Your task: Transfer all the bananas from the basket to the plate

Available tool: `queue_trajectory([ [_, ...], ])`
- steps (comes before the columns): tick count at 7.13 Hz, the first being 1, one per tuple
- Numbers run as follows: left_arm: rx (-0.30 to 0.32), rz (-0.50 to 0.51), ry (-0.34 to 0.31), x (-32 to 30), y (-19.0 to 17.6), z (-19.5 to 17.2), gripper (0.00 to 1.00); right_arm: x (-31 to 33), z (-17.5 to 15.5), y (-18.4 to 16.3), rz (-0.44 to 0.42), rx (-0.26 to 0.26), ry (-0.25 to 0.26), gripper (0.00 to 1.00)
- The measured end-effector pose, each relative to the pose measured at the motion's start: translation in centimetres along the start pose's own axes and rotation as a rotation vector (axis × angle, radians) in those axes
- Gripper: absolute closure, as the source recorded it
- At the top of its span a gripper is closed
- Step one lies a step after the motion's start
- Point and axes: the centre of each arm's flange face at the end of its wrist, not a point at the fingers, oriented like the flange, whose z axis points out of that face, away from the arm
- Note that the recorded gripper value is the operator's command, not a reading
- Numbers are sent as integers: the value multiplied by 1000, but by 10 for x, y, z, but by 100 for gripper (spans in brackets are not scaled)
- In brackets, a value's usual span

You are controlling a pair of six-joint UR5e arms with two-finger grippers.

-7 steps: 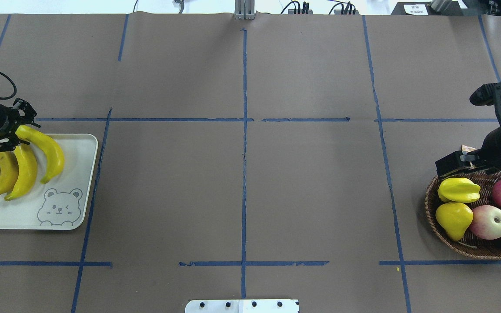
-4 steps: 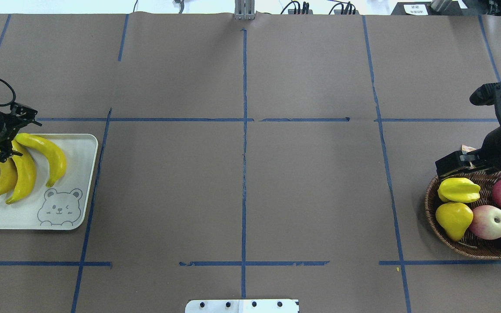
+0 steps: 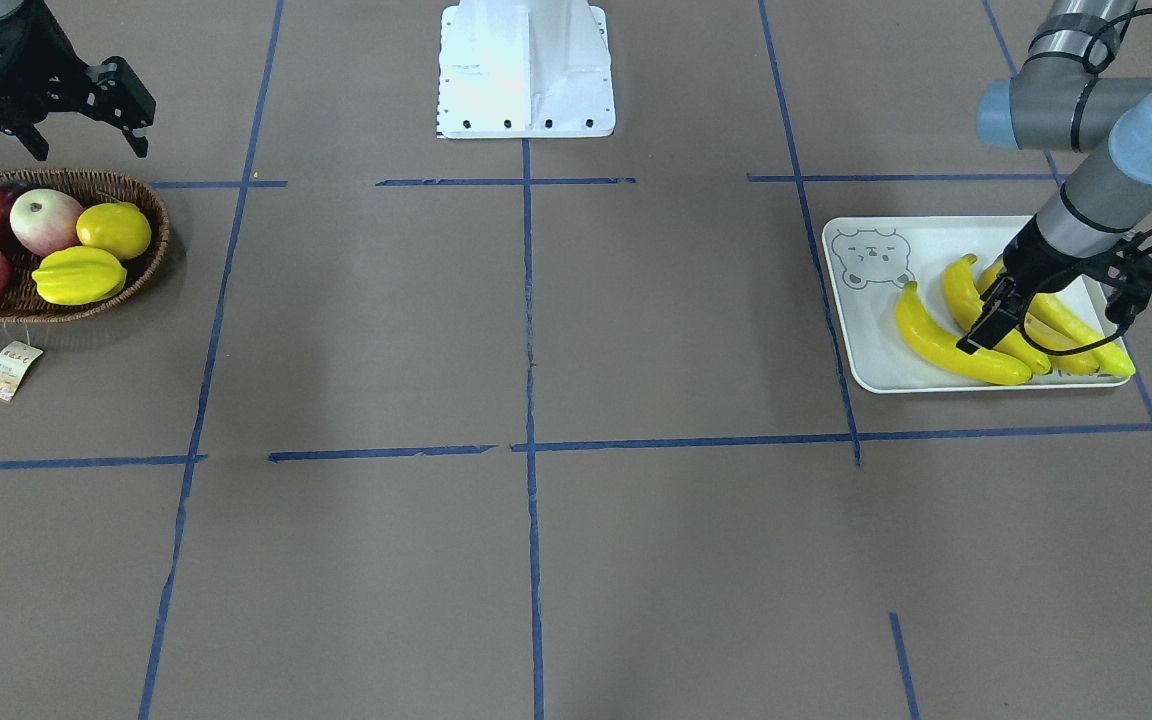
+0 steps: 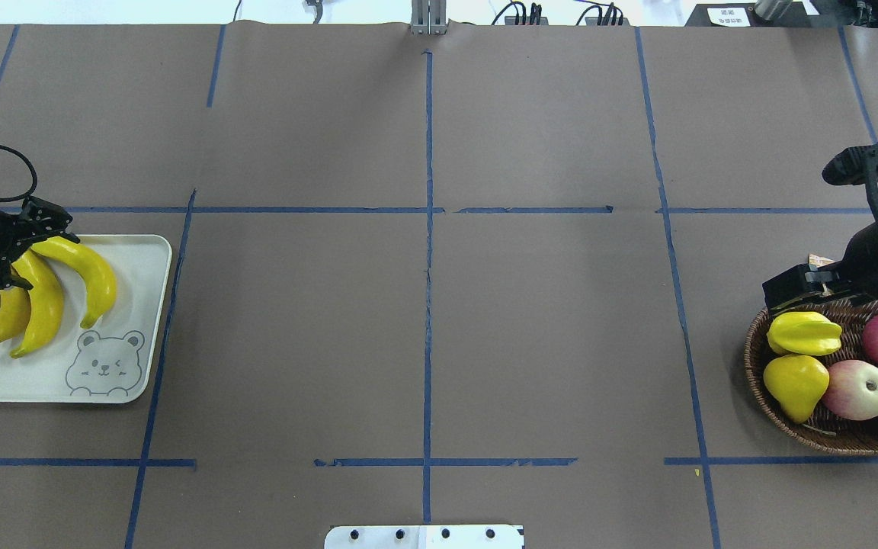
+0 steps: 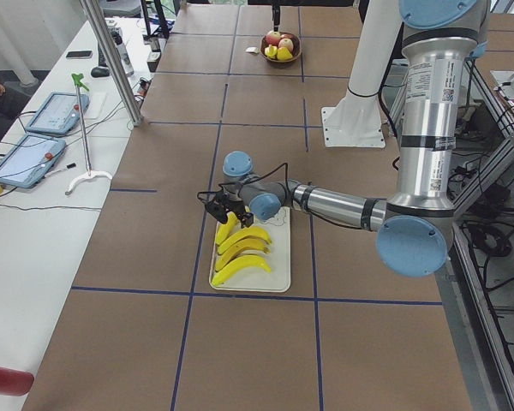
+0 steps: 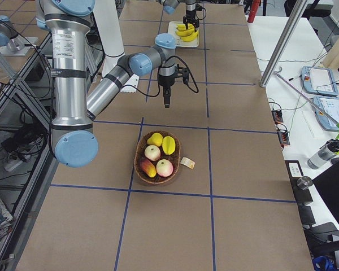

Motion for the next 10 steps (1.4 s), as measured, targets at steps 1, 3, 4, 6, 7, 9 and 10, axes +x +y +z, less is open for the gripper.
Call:
queue_trajectory([
  [1, 9, 128, 7, -12, -4, -14, 0, 1, 1, 0, -1, -1, 2, 0],
  [3, 44, 430, -5, -55, -29, -43, 0, 5, 1, -3, -2, 0, 8, 0],
  [4, 50, 588, -30, -77, -48, -56, 0, 12, 1, -5, -8, 2, 13, 0],
  [6, 32, 843, -137, -107, -94, -86, 0, 45, 2, -18, -44, -15, 15, 0],
  [7, -4, 939, -196, -119, -115, -102, 0, 75, 3, -25, -74, -31, 13, 0],
  [9, -80, 1026, -258, -141, -146, -135, 0, 149, 7, -34, -139, -62, 4, 0],
  [10, -105, 1029, -229, -151, -154, -148, 0, 194, 10, -36, -174, -75, -11, 0],
])
